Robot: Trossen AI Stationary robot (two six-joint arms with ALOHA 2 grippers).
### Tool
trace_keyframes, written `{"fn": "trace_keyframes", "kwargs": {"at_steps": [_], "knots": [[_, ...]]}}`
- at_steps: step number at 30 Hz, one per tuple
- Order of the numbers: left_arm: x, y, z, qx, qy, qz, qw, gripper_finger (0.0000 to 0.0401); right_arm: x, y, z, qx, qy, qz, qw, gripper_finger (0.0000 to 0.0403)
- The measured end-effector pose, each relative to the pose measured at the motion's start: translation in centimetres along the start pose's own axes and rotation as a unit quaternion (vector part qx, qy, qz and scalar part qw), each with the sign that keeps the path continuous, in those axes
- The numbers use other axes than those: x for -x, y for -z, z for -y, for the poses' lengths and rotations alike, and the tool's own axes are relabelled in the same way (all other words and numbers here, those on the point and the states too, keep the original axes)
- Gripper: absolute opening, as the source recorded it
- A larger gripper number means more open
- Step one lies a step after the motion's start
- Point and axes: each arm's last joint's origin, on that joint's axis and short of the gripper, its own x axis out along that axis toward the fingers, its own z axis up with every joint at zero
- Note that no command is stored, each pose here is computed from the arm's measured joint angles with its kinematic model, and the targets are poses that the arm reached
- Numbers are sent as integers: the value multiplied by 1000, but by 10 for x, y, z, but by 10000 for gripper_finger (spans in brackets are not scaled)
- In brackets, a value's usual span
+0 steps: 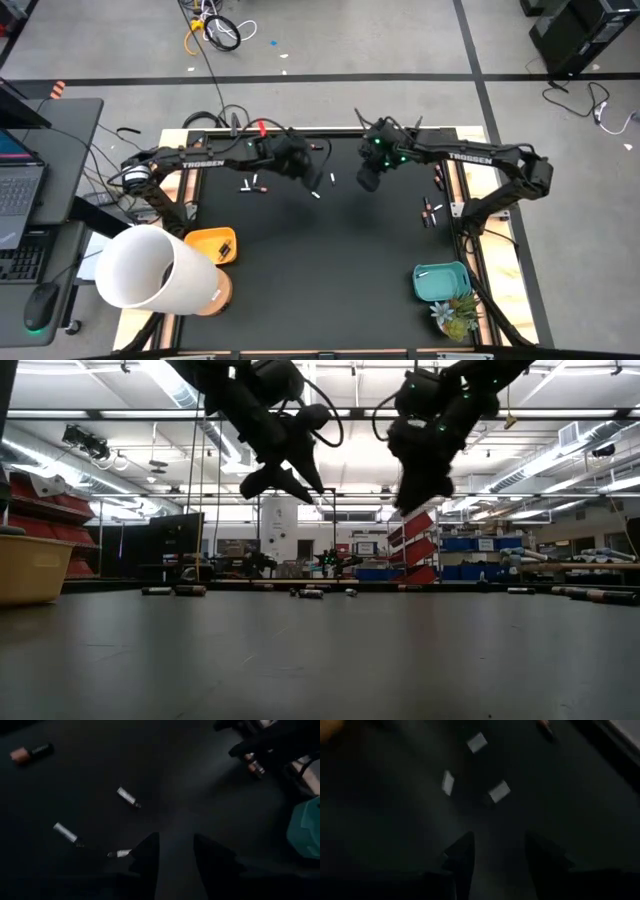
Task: Sort batteries
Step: Put the silver battery into the green bin
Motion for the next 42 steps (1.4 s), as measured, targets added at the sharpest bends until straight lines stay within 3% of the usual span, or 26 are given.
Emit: {"fn": "trace_keyframes", "kwargs": {"at_steps": [3, 9, 16, 20, 24, 29, 42], "knots": [[0, -3, -2, -11, 0, 6, 1000, 136, 8, 11, 18, -32, 36, -16, 999, 160], [1, -8, -9, -35, 0, 13, 999, 136, 4, 38, 58, -152, 77, -46, 984, 160], [3, -18, -18, -41, 45, 6, 998, 136, 2, 49, 96, -232, 114, -74, 963, 160], [4, -22, -24, -44, 48, 10, 998, 136, 1, 62, 115, -240, 139, -135, 951, 160], [4, -24, -26, -49, 48, 17, 997, 136, 0, 72, 128, -212, 169, -192, 943, 160], [4, -25, -25, -59, 50, 20, 997, 136, -3, 76, 138, -185, 187, -215, 940, 160], [4, -27, -25, -61, 55, 30, 996, 136, -22, 69, 167, -201, 167, -249, 933, 160]]}}
